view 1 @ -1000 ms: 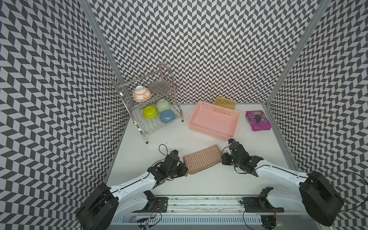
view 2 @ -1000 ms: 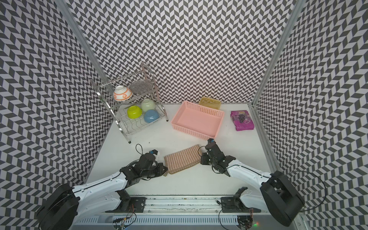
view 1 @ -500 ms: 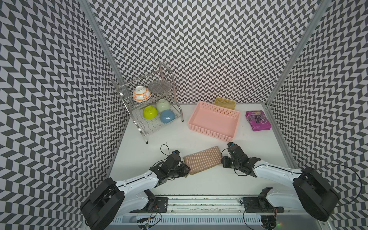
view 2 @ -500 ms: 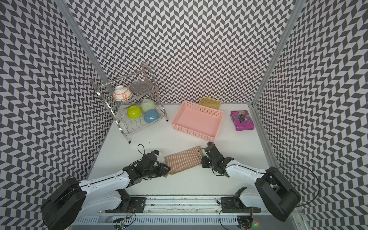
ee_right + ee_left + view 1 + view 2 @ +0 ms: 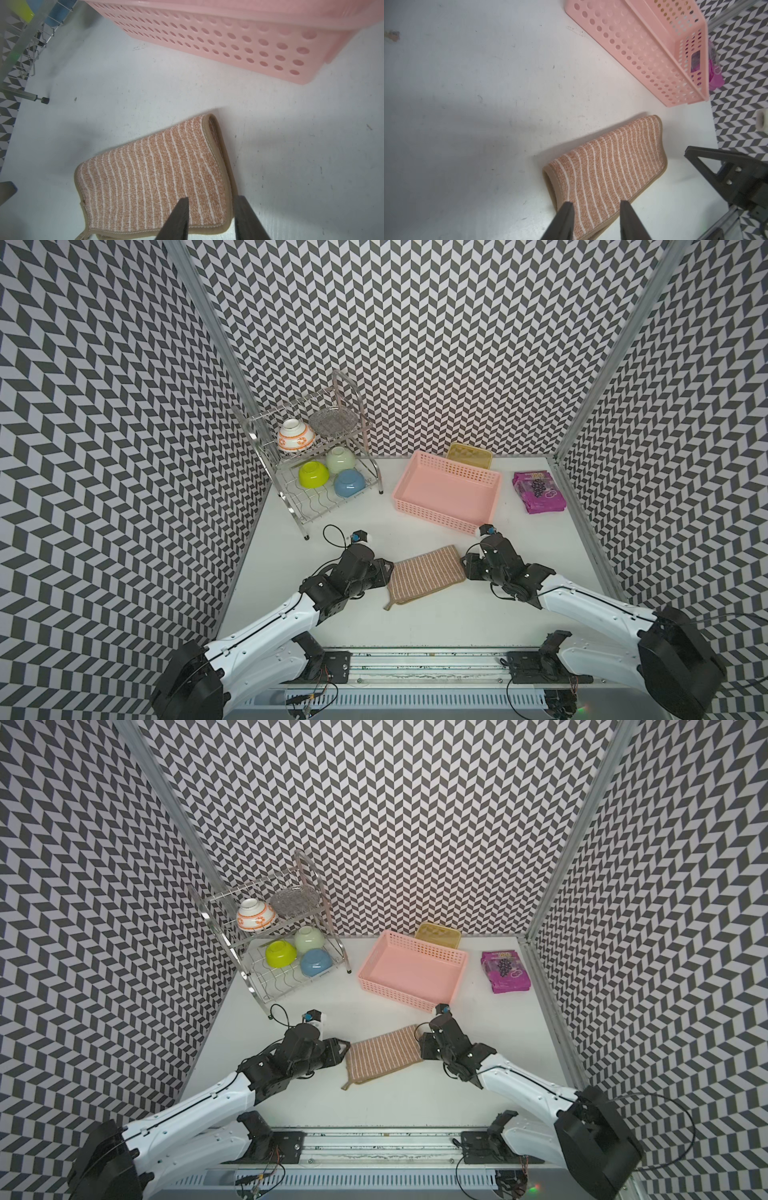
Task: Fold the square dishcloth
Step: Smooth out the cleaning item at the center of the board.
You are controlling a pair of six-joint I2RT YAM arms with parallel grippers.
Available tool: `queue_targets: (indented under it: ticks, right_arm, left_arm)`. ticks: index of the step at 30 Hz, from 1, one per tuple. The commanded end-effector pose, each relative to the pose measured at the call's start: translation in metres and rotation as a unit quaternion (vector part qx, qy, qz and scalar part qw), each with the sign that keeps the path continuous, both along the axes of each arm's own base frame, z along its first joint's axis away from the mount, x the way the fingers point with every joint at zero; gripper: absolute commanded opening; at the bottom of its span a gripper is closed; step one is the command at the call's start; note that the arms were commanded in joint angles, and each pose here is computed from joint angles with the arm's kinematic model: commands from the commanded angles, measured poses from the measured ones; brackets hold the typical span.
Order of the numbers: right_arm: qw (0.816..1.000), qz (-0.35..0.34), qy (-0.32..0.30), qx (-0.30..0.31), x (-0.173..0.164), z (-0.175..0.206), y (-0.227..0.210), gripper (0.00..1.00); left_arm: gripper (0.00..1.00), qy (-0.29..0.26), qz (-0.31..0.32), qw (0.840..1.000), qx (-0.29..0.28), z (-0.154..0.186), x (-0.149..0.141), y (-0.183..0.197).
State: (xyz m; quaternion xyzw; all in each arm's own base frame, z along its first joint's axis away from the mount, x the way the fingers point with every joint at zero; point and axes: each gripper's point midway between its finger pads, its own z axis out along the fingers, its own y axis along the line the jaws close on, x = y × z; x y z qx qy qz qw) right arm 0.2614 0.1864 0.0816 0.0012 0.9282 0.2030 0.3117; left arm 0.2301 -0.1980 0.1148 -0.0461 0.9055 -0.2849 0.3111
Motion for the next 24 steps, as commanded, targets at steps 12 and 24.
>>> queue_targets:
  ticks: [12, 24]
  right_arm:
    - [0.997, 0.062, -0.020, 0.039, 0.027, 0.006, 0.049, 0.33]
    - [1.000, 0.028, 0.005, 0.003, 0.039, -0.031, 0.041, 0.23]
  left_arm:
    - [0.13, -0.004, -0.032, 0.999, -0.011, -0.029, 0.025, -0.029]
    - [0.07, 0.047, -0.011, 0.999, 0.017, -0.082, 0.020, -0.006]
